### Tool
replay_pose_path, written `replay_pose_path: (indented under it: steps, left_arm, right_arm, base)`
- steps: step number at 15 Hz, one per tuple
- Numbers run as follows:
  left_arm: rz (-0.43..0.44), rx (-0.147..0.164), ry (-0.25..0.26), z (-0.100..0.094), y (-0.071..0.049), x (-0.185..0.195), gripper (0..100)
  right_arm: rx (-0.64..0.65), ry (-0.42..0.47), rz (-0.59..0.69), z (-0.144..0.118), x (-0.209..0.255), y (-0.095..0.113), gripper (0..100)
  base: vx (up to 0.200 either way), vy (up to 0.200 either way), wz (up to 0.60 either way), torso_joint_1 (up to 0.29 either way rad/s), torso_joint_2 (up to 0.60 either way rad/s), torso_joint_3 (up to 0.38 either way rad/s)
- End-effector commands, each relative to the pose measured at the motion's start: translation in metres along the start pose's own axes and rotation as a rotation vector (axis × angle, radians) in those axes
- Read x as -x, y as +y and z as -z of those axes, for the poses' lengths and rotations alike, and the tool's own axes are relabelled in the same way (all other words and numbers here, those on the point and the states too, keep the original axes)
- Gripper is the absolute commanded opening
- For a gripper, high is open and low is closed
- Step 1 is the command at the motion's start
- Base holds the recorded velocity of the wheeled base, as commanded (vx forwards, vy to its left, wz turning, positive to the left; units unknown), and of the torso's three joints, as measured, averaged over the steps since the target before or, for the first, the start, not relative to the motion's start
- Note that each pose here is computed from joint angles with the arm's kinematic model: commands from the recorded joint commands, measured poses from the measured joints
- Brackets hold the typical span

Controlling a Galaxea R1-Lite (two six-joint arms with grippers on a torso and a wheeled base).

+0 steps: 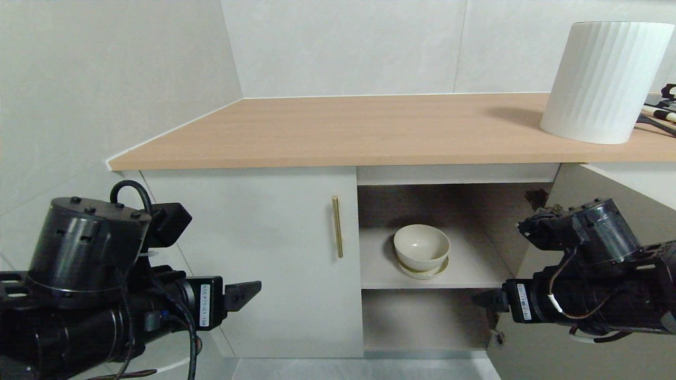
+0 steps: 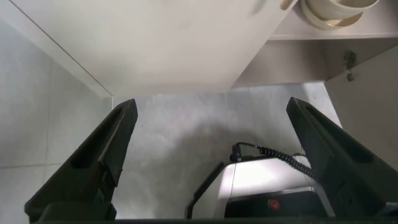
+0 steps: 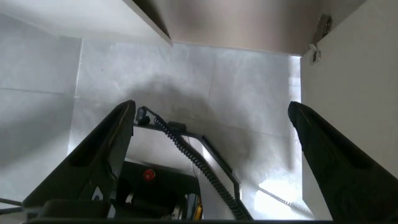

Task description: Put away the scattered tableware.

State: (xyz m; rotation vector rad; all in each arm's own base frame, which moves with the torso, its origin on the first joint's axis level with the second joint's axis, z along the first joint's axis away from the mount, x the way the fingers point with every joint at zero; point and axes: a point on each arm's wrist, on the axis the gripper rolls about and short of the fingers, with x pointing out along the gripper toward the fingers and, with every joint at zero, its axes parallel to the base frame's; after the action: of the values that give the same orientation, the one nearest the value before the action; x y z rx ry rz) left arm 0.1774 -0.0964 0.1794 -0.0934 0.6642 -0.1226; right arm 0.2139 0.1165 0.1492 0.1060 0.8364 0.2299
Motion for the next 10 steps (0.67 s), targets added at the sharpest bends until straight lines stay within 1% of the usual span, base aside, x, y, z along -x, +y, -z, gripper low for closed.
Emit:
replay_pose_path:
  steps: [1,3,10]
  left_arm:
    - [-0.008,-0.005,0.022,0.0019,-0.0018,-0.0072,100]
    - [-0.005,-0.014,0.028,0.0036,-0.0043,-0.0096,100]
    - [-0.011,-0.018,0.041,0.0048,-0.005,-0.0135,100]
  right_arm:
    - [0.011,-0.008,-0.013,0.0015,0.0042,0.0032,100]
    - [0.016,-0.004,-0.01,0.0027,0.0037,0.0038,100]
    - [0.018,-0.001,-0.007,0.0034,0.0032,0.0036,100]
  base:
    - [0.0,0.0,0.0,0.0,0.0,0.0]
    - [-0.2,0.0,0.0,0.01,0.0,-0.002]
    - [-0.2,0.0,0.0,0.006,0.0,0.003]
